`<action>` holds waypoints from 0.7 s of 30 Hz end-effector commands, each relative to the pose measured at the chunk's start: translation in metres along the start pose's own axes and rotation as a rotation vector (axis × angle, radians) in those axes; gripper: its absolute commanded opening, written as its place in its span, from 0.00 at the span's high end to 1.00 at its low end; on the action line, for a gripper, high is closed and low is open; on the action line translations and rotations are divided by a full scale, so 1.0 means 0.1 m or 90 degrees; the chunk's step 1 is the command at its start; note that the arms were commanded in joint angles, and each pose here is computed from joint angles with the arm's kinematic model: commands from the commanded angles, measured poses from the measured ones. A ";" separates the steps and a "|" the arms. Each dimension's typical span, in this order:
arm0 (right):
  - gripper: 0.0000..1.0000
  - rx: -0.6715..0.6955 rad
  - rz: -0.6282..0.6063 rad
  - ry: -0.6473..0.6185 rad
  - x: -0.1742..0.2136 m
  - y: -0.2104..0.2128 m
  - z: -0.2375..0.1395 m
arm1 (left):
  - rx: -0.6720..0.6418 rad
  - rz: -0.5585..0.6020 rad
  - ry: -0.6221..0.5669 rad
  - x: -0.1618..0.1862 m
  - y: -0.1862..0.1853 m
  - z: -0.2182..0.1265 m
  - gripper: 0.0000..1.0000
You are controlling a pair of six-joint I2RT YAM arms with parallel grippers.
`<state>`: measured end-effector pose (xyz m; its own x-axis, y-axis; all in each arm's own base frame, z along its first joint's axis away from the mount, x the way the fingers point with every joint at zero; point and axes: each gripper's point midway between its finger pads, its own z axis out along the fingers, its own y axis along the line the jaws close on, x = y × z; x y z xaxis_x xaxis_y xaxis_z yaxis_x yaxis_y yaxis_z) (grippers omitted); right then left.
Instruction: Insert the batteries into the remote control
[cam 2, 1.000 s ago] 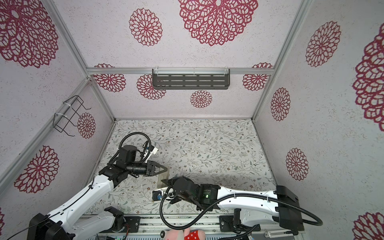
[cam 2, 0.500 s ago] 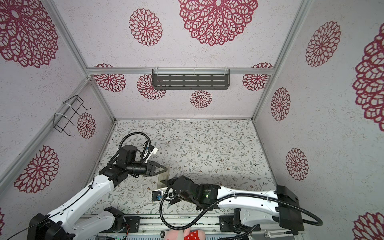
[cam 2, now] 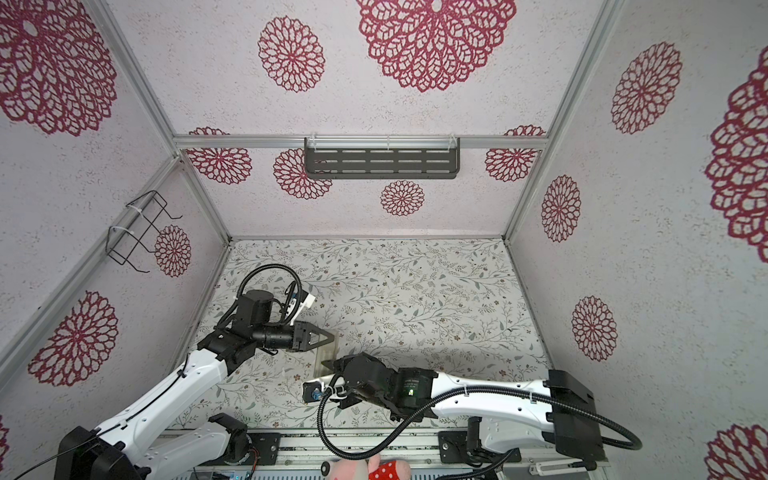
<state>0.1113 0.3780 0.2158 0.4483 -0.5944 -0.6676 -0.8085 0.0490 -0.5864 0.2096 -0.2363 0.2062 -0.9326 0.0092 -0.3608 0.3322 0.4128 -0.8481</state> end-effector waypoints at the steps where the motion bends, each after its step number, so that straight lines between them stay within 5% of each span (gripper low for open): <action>1: 0.58 0.039 0.002 0.013 0.00 -0.14 0.00 | 0.036 0.014 0.009 -0.01 -0.15 -0.02 1.00; 21: 0.69 0.119 -0.024 0.043 0.04 -0.37 0.02 | 0.037 0.012 0.012 0.00 -0.13 -0.01 1.00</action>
<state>0.1196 0.3777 0.2126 0.4663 -0.6296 -0.6215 -0.7682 0.0602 -0.6374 0.2197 -0.2347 0.2088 -0.9174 -0.0164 -0.3977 0.3543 0.4220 -0.8345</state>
